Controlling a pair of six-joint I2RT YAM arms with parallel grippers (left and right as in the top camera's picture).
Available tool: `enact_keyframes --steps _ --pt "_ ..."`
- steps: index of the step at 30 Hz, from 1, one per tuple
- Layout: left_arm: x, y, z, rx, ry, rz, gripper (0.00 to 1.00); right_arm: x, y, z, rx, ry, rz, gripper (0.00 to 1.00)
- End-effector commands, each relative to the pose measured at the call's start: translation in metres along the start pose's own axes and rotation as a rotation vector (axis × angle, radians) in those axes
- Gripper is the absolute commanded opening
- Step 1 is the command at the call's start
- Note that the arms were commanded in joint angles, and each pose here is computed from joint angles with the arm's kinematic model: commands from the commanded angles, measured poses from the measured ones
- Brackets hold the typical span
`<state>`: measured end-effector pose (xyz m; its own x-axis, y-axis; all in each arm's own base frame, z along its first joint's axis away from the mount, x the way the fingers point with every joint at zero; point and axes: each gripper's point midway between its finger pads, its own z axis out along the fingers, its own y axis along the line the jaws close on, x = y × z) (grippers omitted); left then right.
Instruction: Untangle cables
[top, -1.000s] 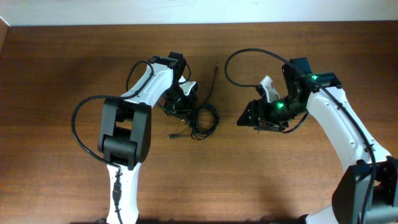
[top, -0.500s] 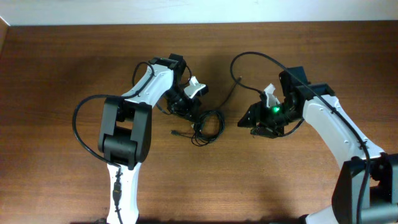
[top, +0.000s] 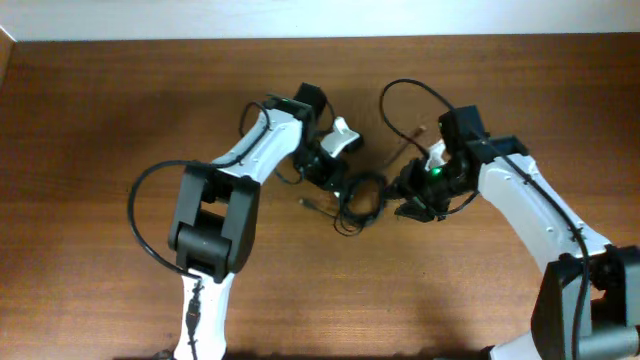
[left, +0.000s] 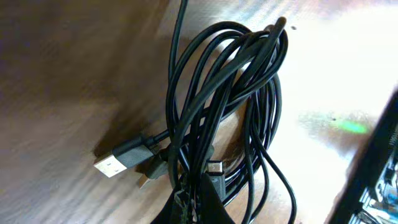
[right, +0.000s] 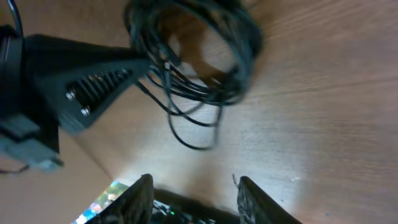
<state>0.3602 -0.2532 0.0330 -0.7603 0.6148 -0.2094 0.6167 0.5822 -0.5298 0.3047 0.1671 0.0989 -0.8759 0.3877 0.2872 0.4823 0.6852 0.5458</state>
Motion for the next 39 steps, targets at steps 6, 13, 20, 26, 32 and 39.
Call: enact_keyframes --steps 6,13,20,26,32,39 --pt "-0.007 -0.017 -0.018 0.018 -0.046 -0.002 0.00 -0.038 0.022 0.011 0.004 -0.262 0.225 0.53" --pt "-0.010 0.000 -0.028 0.001 -0.083 -0.107 0.00 -0.055 0.021 0.022 0.028 -0.335 0.209 0.53" --pt "-0.010 0.000 -0.028 0.001 -0.083 -0.107 0.00 -0.064 0.036 0.070 -0.008 -0.305 0.133 0.54" --pt "-0.010 0.000 -0.028 0.001 -0.083 -0.107 0.00 -0.078 0.039 0.087 -0.030 -0.326 0.113 0.48" --pt "-0.011 0.000 -0.028 0.000 -0.085 -0.106 0.00 -0.076 0.039 0.088 -0.033 -0.310 0.115 0.26" --pt "-0.009 0.004 -0.028 -0.025 -0.078 -0.107 0.00 -0.076 0.039 0.088 -0.035 -0.306 0.115 0.33"
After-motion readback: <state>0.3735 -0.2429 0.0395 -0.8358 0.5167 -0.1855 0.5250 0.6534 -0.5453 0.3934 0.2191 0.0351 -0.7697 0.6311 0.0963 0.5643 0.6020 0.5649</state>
